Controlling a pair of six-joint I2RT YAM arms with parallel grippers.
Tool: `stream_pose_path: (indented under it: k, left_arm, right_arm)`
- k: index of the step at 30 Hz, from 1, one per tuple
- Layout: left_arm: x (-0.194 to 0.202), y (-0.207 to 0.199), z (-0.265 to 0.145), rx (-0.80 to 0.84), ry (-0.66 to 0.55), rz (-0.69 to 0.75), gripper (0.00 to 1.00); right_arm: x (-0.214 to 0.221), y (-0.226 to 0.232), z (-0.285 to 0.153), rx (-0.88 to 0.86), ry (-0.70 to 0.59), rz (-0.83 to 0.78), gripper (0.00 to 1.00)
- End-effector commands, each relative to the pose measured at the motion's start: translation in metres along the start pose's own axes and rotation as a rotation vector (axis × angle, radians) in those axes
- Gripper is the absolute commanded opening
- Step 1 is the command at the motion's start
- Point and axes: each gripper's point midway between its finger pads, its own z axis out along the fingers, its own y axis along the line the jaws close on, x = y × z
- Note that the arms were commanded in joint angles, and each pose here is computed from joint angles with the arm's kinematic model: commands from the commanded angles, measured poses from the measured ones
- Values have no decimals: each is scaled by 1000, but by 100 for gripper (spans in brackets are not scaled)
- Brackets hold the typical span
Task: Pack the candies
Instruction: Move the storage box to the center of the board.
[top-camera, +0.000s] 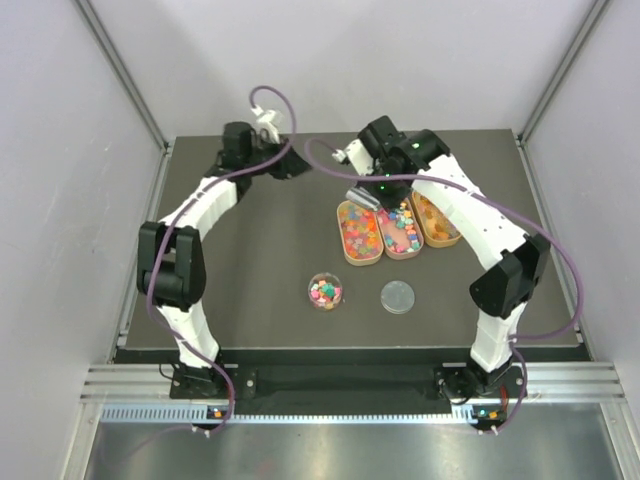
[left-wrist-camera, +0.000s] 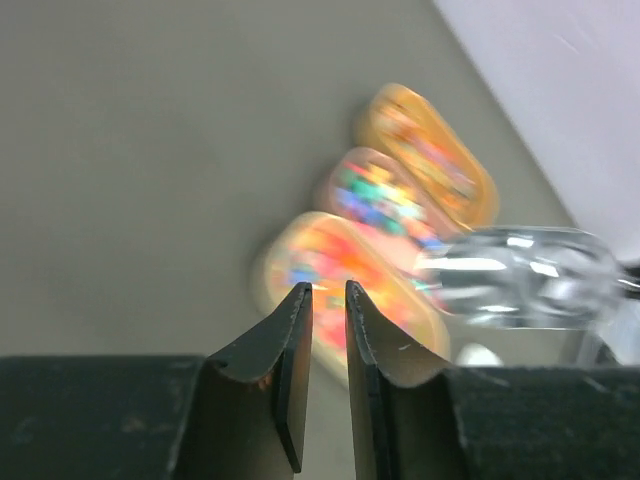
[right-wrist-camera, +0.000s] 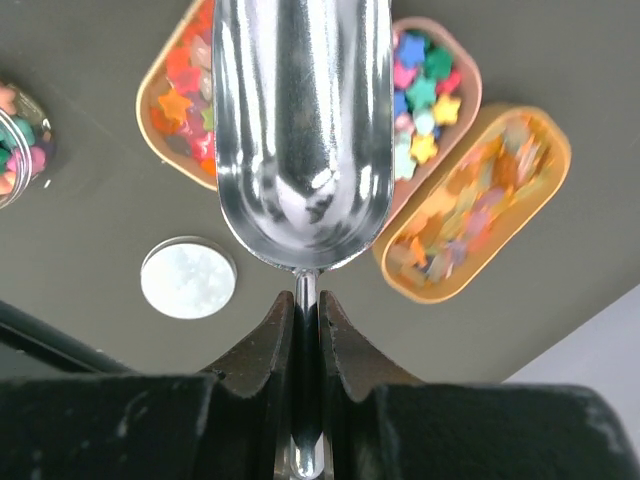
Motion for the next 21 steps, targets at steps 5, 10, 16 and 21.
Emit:
stream_pose_path:
  k: [5,10,16,21]
  left_arm:
    - [-31,67,-14,-181,-109,35,22]
    - [1,66,-4,-166,-60,2,21]
    - [21,78,23,-161,-13,16,21]
    - [36,94,59,-173,7,36,20]
  right_arm:
    - [32,3,-2,-146,37,304,0]
    - [55,50,4,-366,132,342,0]
    - [73,78,1,-536,191,431,0]
    - [71,81,10,-554,223,430,0]
